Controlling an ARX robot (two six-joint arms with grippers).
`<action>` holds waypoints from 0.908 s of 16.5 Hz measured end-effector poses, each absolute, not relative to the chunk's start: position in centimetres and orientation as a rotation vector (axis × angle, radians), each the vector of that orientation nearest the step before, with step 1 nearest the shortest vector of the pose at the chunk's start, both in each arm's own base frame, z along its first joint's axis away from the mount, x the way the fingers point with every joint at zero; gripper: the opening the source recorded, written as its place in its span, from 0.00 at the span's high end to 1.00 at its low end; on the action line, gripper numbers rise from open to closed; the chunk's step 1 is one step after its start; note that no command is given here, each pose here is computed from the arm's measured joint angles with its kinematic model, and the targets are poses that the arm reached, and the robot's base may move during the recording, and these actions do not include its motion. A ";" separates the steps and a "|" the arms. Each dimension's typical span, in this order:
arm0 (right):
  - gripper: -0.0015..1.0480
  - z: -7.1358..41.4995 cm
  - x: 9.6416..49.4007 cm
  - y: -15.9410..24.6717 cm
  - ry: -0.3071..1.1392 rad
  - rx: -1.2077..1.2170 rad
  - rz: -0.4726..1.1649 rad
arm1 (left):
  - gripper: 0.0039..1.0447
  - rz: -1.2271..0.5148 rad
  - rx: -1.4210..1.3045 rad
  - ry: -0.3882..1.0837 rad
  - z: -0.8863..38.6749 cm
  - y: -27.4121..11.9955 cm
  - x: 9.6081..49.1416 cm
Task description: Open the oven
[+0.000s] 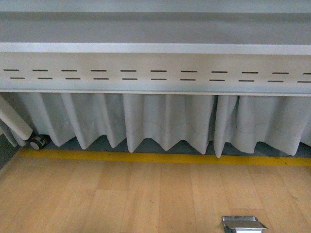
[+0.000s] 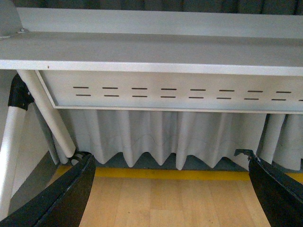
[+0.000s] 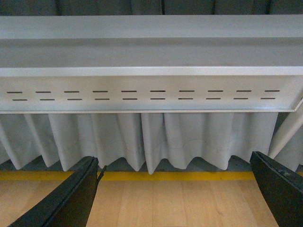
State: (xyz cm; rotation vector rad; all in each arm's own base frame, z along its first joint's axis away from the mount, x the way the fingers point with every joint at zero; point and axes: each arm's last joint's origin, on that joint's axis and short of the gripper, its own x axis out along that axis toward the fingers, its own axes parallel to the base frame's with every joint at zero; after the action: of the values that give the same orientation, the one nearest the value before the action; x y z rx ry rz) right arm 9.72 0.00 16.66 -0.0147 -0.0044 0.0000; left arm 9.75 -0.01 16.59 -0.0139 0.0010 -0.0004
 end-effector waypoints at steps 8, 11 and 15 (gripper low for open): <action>0.06 16.7 9.7 0.0 -0.004 -0.015 0.000 | 0.06 0.000 -0.014 0.001 16.6 0.0 9.8; 0.06 16.7 9.7 0.0 -0.004 -0.015 0.000 | 0.06 -0.001 -0.014 0.001 16.6 0.0 9.8; 0.06 16.7 9.7 0.0 -0.004 -0.015 0.000 | 0.06 0.000 -0.014 0.001 16.6 0.0 9.8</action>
State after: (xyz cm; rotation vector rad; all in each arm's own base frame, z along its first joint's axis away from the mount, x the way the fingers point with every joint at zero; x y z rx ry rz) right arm 9.72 0.00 16.66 -0.0147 -0.0044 0.0000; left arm 9.75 -0.01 16.59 -0.0139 0.0010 -0.0004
